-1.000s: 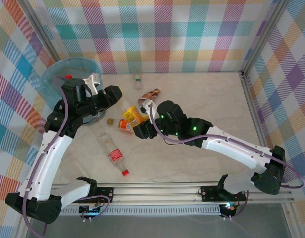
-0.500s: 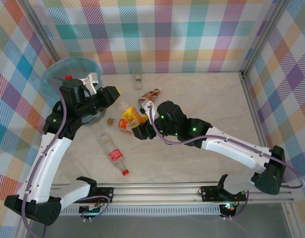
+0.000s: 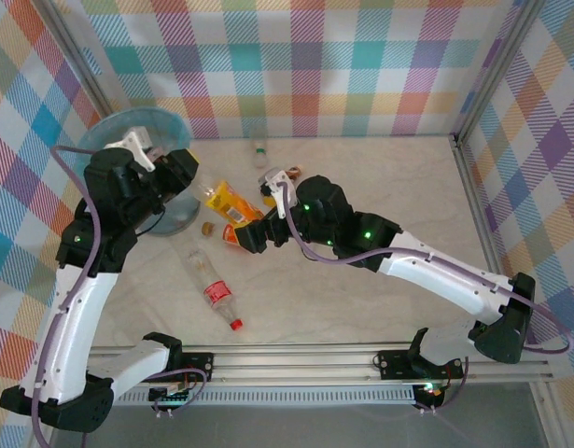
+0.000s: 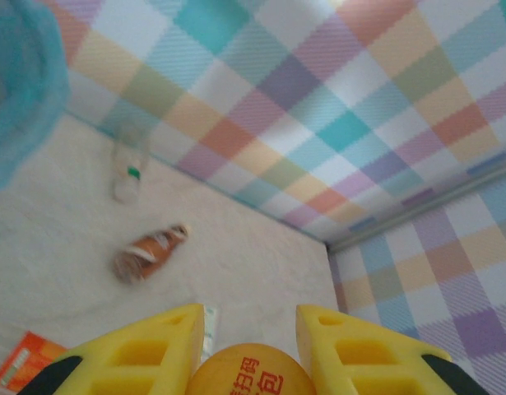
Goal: Put the plastic bottles in the bin
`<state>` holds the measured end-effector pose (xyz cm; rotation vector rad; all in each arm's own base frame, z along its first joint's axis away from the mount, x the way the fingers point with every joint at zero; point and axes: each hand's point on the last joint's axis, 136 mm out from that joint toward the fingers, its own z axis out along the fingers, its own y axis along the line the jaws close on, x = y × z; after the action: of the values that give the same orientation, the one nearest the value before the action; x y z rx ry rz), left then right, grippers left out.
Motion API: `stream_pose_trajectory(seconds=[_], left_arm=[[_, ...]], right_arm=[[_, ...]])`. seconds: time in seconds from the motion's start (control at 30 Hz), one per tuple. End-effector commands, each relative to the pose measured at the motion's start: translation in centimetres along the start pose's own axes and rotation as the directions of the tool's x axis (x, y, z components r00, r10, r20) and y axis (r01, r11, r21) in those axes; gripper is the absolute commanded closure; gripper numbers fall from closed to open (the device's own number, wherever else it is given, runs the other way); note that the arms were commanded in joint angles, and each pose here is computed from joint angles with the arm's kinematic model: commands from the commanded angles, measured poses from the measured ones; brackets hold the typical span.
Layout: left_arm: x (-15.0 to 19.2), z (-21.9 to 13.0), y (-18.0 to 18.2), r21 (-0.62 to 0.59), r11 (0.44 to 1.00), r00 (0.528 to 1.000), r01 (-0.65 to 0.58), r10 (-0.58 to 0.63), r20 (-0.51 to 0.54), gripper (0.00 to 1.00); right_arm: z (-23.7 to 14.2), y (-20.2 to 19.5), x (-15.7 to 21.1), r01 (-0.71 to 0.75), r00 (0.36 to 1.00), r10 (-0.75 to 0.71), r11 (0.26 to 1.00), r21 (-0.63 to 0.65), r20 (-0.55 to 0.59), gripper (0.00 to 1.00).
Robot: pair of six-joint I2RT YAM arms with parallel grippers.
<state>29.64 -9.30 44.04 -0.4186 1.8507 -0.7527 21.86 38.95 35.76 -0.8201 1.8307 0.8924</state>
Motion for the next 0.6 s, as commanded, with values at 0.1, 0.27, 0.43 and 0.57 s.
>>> stream_pose_trajectory(seconds=[0.1, 0.27, 0.43, 0.57], left_arm=[[-6.7, -4.4, -1.2, -0.107, 0.985, 0.956, -0.137, 0.160, 0.245, 1.00], [-10.5, -5.8, -2.3, -0.197, 0.955, 0.903, -0.221, 0.277, 0.330, 1.00], [-13.4, -5.8, -2.5, -0.319, 0.906, 0.847, -0.278, 0.388, 0.364, 1.00], [-15.7, -5.4, -1.5, -0.435, 0.851, 0.809, -0.294, 0.464, 0.362, 1.00]], right_arm=[[-0.7, -0.3, -2.9, 0.001, 0.996, -0.004, 0.999, 0.047, 0.084, 0.00], [-0.8, -0.3, -3.9, -0.007, 0.994, 0.001, 0.999, 0.053, 0.107, 0.01], [0.6, 0.8, -5.5, 0.016, 0.994, -0.016, 1.000, 0.007, 0.111, 0.00], [2.7, 2.0, -6.8, 0.036, 0.995, -0.032, 0.998, -0.042, 0.091, 0.00]])
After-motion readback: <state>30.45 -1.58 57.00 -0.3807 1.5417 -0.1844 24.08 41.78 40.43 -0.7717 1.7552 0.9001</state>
